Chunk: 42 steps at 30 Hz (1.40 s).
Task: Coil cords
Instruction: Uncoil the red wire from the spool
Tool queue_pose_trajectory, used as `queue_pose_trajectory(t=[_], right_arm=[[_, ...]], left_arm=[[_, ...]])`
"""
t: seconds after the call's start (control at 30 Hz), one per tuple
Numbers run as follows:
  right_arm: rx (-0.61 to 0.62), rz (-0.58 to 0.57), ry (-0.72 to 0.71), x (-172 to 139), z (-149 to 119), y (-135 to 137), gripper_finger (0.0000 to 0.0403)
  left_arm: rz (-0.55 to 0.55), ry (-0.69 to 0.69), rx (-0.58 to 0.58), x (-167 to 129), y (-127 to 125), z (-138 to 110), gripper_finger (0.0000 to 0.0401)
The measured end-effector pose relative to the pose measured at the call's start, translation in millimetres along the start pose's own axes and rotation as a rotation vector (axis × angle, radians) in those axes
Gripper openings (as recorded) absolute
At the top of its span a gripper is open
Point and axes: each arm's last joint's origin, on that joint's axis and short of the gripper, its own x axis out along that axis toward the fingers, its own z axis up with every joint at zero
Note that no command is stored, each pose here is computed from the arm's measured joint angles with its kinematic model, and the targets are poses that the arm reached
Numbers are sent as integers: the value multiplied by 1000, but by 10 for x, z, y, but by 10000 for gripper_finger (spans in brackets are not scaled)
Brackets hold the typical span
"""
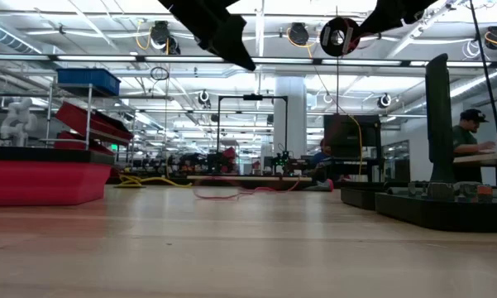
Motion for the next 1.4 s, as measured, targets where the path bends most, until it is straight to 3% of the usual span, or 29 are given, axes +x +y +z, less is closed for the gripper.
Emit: queue_pose_trajectory(t=[0.2, 0.37, 0.67, 0.97, 1.13, 1.4], right_arm=[[0, 1, 2, 77, 15, 95, 0], [-32, 13, -29, 180, 72, 221, 0], [-54, 65, -122, 190, 182, 357, 0], [-54, 68, -128, 181, 188, 359, 0], [-27, 72, -152, 179, 218, 358, 0], [-14, 95, -172, 262, 239, 475, 0]], left_arm=[[-206, -290, -114, -18, -18, 249, 178], [-273, -449, -174, 66, -80, 352, 178], [-274, -418, -223, 410, -235, 219, 178], [-365, -540, -299, 411, -154, 295, 178], [-438, -533, -347, 429, -131, 283, 178], [-454, -538, -357, 425, -131, 288, 178]])
